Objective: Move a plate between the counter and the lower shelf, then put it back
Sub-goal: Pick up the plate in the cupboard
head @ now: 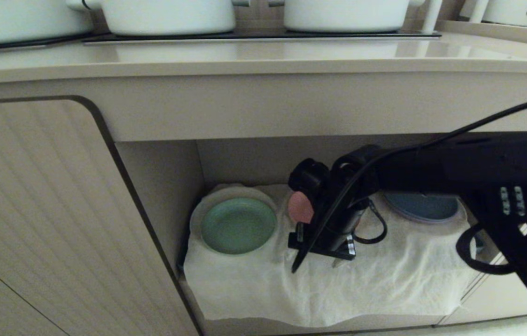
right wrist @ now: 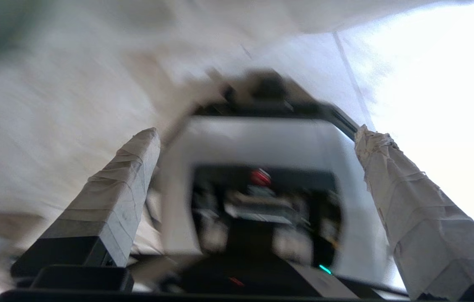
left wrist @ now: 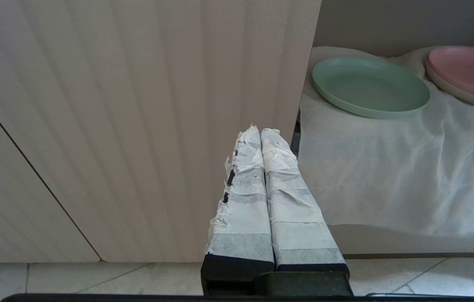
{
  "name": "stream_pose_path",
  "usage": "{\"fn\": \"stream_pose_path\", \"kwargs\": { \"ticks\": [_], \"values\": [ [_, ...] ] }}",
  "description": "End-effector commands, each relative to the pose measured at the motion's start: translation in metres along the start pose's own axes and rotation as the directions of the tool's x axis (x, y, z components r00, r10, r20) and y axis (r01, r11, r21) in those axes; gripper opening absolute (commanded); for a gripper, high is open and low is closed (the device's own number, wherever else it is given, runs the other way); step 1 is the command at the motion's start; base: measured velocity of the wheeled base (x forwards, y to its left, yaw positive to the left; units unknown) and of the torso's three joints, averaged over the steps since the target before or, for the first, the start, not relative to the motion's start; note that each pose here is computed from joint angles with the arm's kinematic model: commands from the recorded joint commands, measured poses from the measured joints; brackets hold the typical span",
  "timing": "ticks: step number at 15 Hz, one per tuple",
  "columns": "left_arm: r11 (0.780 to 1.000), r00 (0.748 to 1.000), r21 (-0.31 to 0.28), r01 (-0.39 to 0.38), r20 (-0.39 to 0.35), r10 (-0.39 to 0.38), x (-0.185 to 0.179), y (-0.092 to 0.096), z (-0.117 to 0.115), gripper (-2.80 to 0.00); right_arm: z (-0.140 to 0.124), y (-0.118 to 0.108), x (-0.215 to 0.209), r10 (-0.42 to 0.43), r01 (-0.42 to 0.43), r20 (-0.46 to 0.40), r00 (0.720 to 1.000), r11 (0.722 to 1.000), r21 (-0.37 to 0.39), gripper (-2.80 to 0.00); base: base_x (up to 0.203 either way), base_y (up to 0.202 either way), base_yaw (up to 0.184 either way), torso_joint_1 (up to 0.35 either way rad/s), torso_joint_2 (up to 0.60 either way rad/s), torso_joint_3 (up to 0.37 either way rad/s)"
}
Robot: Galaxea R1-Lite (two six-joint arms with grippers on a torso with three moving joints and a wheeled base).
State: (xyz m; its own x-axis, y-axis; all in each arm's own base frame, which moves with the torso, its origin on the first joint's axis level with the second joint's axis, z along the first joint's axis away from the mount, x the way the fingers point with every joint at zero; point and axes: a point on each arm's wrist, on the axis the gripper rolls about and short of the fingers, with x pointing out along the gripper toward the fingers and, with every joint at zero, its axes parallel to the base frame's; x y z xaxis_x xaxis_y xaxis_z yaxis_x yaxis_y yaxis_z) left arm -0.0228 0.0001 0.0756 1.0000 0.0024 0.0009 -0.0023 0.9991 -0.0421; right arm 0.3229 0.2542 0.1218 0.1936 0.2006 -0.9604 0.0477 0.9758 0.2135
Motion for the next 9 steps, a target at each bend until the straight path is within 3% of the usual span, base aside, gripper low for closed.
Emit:
{"fn": "stream_pose_path", "kwargs": {
  "ticks": [1, 6, 7, 9],
  "values": [
    [1.000, 1.000, -0.001, -0.001, 0.001, 0.001, 0.000, 0.000, 0.000, -2.80, -0.015, -0.014, -0.011, -0.030, 0.029, -0.037, 0.999, 0.998, -0.048, 0.00, 0.000, 0.000, 0.000, 0.000, 0.00, 0.000],
    [1.000, 1.000, -0.001, -0.001, 0.001, 0.001, 0.000, 0.000, 0.000, -2.80, -0.047, -0.049, -0.023, -0.098, 0.080, -0.112, 0.989, 0.984, -0.162, 0.00, 0.000, 0.000, 0.000, 0.000, 0.00, 0.000],
    [1.000, 1.000, -0.001, -0.001, 0.001, 0.001, 0.000, 0.000, 0.000, -2.80, -0.056, -0.057, -0.025, -0.107, 0.081, -0.127, 0.986, 0.977, -0.196, -2.80, 0.000, 0.000, 0.000, 0.000, 0.00, 0.000],
    [1.000, 1.000, -0.001, -0.001, 0.001, 0.001, 0.000, 0.000, 0.000, -2.80, -0.073, -0.072, -0.036, -0.093, 0.049, -0.153, 0.984, 0.961, -0.272, -2.80, 0.000, 0.000, 0.000, 0.000, 0.00, 0.000]
  ]
}}
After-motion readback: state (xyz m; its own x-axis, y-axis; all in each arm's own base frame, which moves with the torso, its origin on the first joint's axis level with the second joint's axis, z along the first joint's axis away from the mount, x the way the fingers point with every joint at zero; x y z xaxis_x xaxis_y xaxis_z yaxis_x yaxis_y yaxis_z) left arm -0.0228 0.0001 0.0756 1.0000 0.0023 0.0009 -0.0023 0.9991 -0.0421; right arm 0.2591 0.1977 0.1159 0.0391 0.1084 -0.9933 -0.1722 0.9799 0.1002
